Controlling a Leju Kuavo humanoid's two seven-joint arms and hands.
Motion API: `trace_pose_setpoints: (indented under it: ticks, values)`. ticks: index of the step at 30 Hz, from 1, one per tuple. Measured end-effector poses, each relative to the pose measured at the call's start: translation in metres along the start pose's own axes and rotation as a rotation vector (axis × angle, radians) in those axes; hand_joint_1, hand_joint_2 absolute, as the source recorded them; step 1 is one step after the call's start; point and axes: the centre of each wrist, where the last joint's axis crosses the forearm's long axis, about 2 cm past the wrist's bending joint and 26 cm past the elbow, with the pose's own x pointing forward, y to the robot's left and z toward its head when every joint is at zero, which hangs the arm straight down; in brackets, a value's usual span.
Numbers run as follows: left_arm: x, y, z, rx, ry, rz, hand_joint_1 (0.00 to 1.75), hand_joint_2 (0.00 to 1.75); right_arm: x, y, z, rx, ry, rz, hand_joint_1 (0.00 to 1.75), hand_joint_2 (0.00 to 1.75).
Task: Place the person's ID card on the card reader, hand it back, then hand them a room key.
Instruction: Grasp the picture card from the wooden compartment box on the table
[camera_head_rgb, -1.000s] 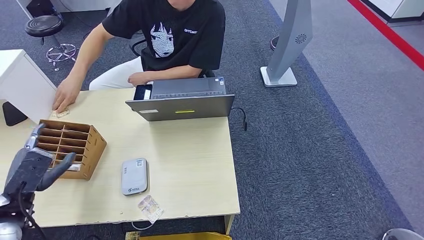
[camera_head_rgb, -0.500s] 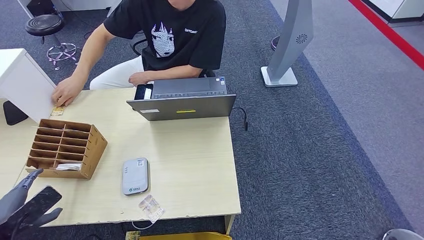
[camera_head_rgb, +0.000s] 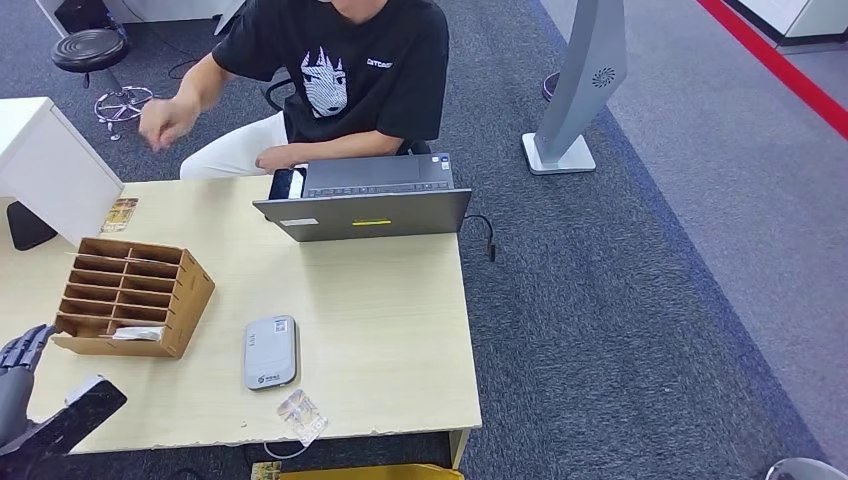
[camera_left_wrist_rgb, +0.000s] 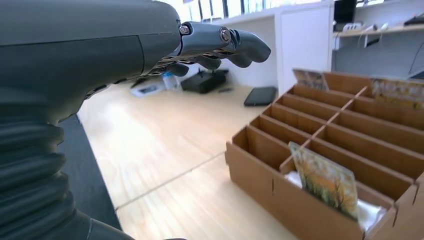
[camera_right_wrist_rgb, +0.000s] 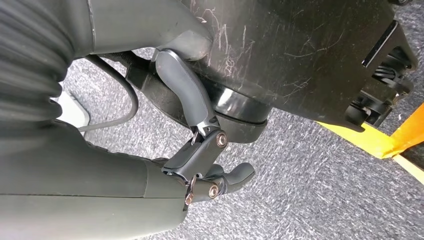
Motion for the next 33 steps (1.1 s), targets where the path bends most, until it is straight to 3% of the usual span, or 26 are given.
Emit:
trace_pose_setpoints:
  ticks: [8,12,18,22,33]
  values:
    - [0.006,0.025,-0.010,0.087,-0.034,-0.062,0.00,1.75,0.002,0.000,0.000,0.007,-0.009,0.016,0.00,1.75]
    - [0.007,0.034,-0.015,0.120,-0.036,-0.099,0.00,0.00,0.003,0.000,-0.001,0.015,-0.018,0.027,0.00,1.75]
    - [0.007,0.047,-0.022,0.152,-0.036,-0.149,0.00,0.00,0.003,0.000,-0.002,0.016,-0.030,0.042,0.00,1.75]
    - [0.007,0.050,-0.024,0.160,-0.037,-0.154,0.00,1.75,0.003,0.000,-0.002,0.014,-0.031,0.046,0.00,1.75]
    - [0.004,0.046,-0.033,0.164,-0.011,-0.238,0.00,1.75,0.004,0.000,-0.002,0.008,-0.044,0.073,0.00,1.75]
